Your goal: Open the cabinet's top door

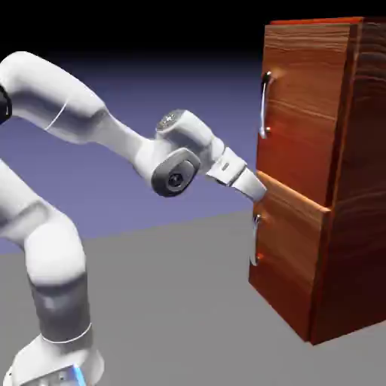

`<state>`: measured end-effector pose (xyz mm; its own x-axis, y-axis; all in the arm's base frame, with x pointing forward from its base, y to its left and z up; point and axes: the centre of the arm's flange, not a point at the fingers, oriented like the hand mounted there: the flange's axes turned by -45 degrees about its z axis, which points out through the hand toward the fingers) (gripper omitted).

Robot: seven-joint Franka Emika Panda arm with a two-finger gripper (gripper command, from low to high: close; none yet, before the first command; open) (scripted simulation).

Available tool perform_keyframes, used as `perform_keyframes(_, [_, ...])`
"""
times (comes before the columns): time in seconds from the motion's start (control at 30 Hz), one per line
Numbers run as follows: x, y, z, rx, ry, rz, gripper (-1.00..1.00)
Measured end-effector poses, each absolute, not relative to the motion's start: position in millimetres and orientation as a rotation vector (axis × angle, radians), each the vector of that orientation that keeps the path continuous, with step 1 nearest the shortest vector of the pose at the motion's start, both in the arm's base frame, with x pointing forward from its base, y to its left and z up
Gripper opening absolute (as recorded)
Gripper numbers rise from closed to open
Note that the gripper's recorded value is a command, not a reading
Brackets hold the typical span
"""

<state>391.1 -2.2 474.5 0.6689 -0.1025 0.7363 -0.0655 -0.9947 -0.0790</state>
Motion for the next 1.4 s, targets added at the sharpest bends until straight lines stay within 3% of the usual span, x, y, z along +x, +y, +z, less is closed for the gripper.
perform_keyframes(0.67, [379.2, -25.6, 568.3, -1.85, 1.298, -1.179, 0.0])
perform_keyframes(1.4, [365.9, 19.6, 602.0, -0.656, 1.648, -0.634, 0.0])
